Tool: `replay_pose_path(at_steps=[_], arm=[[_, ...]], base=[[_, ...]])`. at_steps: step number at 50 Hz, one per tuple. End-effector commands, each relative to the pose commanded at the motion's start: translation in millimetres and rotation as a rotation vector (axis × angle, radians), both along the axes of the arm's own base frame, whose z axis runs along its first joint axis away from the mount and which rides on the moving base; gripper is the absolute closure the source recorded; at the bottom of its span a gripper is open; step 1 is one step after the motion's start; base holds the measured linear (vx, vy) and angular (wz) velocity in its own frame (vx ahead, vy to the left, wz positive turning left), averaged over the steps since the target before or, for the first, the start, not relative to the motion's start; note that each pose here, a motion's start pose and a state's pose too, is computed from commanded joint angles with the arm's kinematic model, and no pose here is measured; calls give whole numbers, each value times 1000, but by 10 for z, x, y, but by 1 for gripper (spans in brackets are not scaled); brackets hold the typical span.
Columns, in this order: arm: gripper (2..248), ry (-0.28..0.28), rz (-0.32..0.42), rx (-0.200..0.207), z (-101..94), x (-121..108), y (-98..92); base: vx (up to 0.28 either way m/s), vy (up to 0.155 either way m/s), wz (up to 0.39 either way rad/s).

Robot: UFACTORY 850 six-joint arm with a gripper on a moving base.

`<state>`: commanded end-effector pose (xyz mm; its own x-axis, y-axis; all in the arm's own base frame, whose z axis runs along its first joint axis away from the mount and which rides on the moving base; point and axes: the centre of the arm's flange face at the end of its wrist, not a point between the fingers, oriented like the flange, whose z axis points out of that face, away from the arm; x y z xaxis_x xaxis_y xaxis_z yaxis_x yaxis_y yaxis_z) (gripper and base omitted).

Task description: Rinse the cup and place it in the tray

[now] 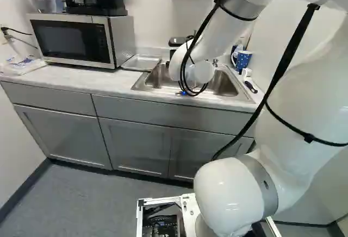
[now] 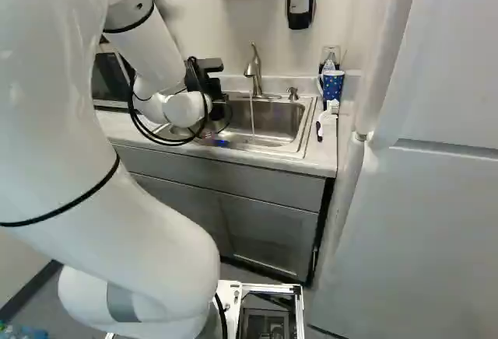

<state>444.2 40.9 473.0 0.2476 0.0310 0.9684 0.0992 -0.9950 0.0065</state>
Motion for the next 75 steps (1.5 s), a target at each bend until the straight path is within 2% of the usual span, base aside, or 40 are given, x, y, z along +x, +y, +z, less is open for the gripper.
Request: replay_pose_path(at_steps=[28, 51, 75], arm=[[124, 2, -116, 18, -5, 176, -421], [124, 47, -183, 17, -224, 307, -737], [124, 56, -193, 17, -267, 305, -784]], base=[[0, 0, 0], [0, 0, 0], [0, 0, 0]])
